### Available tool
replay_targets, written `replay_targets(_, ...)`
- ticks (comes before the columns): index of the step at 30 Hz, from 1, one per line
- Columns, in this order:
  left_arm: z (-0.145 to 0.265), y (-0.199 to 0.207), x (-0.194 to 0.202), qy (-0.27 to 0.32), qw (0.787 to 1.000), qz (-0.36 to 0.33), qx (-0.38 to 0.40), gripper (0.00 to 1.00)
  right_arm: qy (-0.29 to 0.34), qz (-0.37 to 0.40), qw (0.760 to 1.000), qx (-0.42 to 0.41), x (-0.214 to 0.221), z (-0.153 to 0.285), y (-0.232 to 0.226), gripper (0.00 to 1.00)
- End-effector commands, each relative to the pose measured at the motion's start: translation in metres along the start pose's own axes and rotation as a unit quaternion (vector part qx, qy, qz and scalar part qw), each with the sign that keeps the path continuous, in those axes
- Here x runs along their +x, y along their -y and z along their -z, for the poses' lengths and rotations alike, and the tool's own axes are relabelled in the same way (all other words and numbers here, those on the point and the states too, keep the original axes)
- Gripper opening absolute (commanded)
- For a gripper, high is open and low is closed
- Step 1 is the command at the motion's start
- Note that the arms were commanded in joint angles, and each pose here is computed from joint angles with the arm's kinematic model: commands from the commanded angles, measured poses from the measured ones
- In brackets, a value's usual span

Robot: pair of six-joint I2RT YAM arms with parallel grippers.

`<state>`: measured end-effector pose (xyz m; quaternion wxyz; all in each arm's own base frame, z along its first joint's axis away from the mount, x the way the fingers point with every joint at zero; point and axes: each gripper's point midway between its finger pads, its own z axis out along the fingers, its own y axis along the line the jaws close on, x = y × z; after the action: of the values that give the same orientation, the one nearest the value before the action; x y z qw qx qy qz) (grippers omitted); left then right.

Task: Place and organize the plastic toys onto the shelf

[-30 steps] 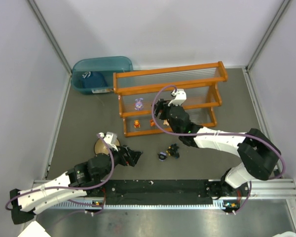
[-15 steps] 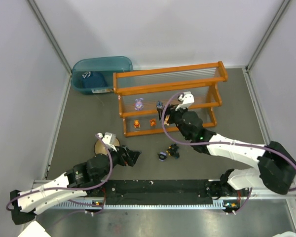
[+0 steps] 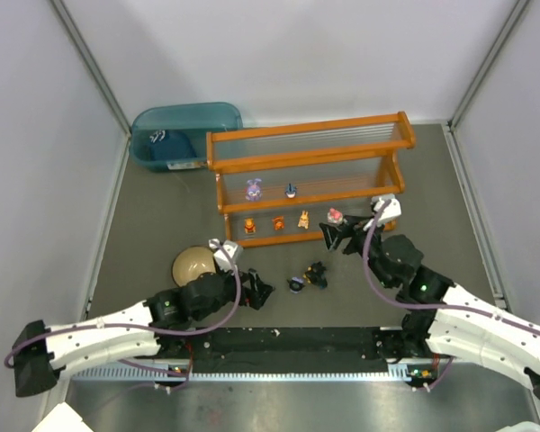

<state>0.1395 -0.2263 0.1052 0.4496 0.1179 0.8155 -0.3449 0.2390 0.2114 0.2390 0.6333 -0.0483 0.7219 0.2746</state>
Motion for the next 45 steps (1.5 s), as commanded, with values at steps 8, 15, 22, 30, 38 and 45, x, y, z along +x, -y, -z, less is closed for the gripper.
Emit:
replay_targets(8, -0.041, 0.037, -0.008, -0.006, 0.997, 0.071, 0.015, 0.99, -0.033, -0.033, 0.998, 0.033, 0.033, 0.05, 0.038, 0.75)
replay_targets(15, -0.06, 0.041, -0.01, 0.006, 0.995, 0.098, 0.004, 0.96, -0.027, -0.039, 0.998, 0.031, 0.034, 0.057, 0.042, 0.75)
replay_targets(22, -0.08, 0.049, -0.008, -0.002, 0.994, 0.11, -0.003, 0.94, -0.02, -0.041, 0.998, 0.035, 0.036, 0.06, 0.047, 0.75)
replay_targets(30, -0.093, 0.048, 0.0, -0.017, 0.994, 0.106, -0.018, 0.84, -0.016, -0.042, 0.998, 0.037, 0.038, 0.063, 0.051, 0.76)
replay_targets(38, -0.101, 0.047, 0.013, -0.043, 0.994, 0.101, -0.029, 0.71, -0.016, -0.041, 0.998, 0.039, 0.039, 0.064, 0.052, 0.76)
replay_targets(45, -0.105, 0.046, 0.023, -0.065, 0.992, 0.099, -0.035, 0.67, -0.018, -0.04, 0.998, 0.041, 0.04, 0.066, 0.054, 0.76)
